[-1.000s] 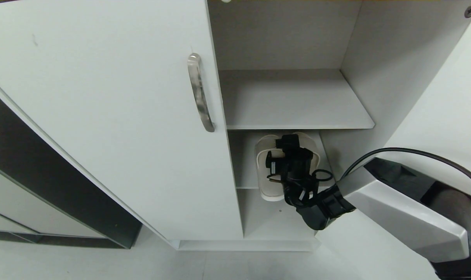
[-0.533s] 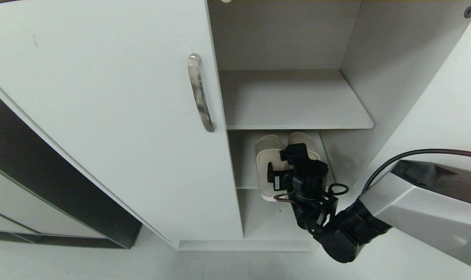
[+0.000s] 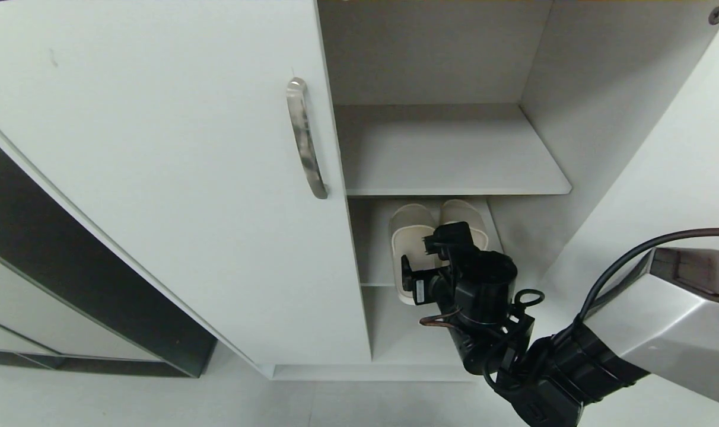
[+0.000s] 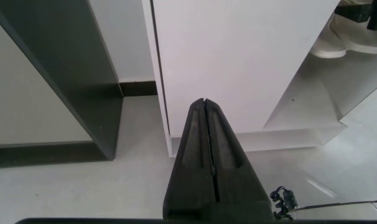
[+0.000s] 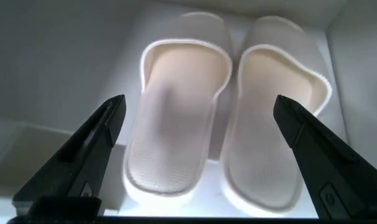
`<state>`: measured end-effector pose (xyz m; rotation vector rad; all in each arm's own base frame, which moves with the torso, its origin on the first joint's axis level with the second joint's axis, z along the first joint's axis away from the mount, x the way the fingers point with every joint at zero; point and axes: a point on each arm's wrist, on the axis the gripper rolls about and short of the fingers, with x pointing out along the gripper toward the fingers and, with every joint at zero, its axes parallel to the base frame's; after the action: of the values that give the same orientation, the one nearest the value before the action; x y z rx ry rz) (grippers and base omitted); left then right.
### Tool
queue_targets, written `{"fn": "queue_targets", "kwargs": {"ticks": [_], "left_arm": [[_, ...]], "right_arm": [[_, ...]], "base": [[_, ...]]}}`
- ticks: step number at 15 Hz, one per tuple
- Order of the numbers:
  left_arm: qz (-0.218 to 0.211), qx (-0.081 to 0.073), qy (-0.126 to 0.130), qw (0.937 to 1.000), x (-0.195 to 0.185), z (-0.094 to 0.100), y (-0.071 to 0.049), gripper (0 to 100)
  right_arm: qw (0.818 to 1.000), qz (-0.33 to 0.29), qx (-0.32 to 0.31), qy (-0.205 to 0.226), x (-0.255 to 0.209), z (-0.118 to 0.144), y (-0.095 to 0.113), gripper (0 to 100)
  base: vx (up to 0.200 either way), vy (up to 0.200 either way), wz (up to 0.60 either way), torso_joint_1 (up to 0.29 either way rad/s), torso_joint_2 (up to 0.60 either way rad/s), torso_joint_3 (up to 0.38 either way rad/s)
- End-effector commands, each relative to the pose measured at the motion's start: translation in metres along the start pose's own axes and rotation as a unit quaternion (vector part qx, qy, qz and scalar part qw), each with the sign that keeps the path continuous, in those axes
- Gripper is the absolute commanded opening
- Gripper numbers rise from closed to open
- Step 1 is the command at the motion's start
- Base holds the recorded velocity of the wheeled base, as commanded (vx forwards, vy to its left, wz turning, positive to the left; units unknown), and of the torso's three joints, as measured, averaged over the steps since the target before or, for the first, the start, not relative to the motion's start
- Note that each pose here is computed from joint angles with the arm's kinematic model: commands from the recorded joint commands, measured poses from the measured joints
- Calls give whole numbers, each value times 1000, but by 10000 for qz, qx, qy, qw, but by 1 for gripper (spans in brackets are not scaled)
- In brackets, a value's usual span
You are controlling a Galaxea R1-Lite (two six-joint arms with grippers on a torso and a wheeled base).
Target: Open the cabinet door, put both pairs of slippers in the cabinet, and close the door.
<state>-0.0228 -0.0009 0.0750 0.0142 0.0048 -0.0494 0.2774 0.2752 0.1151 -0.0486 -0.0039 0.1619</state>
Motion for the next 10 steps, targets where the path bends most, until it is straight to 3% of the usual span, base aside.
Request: {"fn": "queue_targets", "kwargs": {"ticks": [1, 8, 10], "left_arm": [[1, -2, 5, 10000, 0, 0, 0, 0], [1, 5, 5, 10000, 0, 0, 0, 0], [1, 13, 5, 10000, 0, 0, 0, 0]], "right_arm": [[10000, 33, -14, -26, -3, 2, 2, 100], [10000, 24, -27, -38, -3, 3, 1, 100], [10000, 16, -23, -43, -3, 3, 1, 100]], "base": [[-200, 0, 0, 2, 2, -2], [-200, 0, 0, 0, 0, 4], [0, 0, 0, 0, 0, 0]]}}
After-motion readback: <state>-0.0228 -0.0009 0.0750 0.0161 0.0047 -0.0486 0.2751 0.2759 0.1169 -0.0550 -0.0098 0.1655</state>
